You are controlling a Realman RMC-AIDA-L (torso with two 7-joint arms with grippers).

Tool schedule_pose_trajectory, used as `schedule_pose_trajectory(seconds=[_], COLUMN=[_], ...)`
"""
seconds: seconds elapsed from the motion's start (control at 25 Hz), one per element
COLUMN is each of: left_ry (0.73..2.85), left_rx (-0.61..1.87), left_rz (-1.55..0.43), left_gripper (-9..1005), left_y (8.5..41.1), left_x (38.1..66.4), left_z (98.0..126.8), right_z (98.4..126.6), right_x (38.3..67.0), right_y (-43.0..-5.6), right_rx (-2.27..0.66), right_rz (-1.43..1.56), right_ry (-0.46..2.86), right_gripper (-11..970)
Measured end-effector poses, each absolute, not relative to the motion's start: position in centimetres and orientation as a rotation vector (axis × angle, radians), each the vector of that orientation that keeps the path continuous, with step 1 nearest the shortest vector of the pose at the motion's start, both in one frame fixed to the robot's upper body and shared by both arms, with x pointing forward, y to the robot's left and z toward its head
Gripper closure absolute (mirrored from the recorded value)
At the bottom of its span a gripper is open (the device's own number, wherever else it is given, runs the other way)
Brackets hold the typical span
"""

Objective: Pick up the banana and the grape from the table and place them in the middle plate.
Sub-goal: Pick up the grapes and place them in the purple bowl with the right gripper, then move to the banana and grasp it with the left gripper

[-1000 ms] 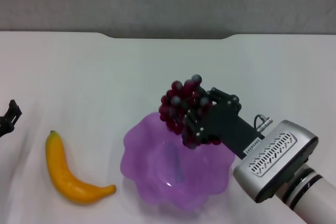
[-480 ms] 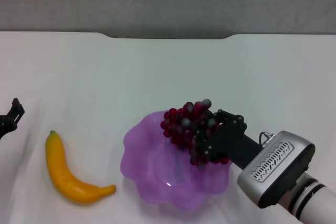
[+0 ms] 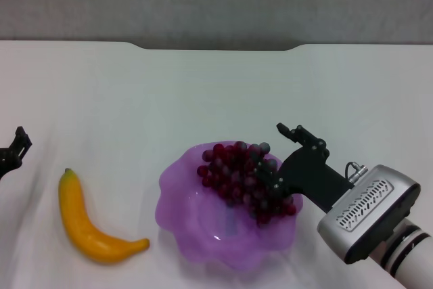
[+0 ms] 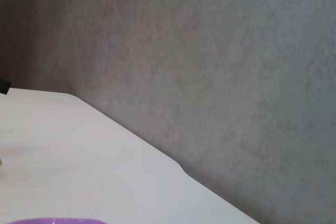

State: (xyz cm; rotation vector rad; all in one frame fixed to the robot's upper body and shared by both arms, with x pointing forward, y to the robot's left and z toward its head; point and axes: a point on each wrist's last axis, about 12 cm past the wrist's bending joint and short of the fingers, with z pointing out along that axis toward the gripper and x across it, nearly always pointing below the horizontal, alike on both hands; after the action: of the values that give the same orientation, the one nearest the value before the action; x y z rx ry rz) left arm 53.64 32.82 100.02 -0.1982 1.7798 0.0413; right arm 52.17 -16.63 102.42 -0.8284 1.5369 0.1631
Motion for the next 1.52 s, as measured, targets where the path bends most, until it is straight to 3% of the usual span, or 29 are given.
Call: schedule_pose_trajectory(seconds=[0.28,0.4,1.04,1.24,1.52], left_ry=[1.778,1.778,1.716,1.680,1.648], left_rx=[-0.201,-0.203,-0.241,-0.242,-0.250], left_rz=[0.037,0.036,-0.010,-0.013,-0.025], left_gripper=[116,115,115,115,115], left_y=[32.8,32.8,32.8,32.8,32.9], left_x=[53.7,53.6,53.3,53.3,53.2], left_z=[100.0,100.0,100.5,100.8,101.2], right_z=[102.9,103.4,104.8,103.0,102.3], right_x=[52.4,52.2,53.2,53.7,54.6], right_y=[-16.8,-17.5,-26.1,-30.0,-30.7], right_rx=[-0.774,-0.688,-0.285,-0.087,-0.156], right_rz=[0.198,0.254,0.294,0.164,0.013], right_ry=[1.506,1.458,1.360,1.525,1.602], right_gripper=[302,98,79,79,79])
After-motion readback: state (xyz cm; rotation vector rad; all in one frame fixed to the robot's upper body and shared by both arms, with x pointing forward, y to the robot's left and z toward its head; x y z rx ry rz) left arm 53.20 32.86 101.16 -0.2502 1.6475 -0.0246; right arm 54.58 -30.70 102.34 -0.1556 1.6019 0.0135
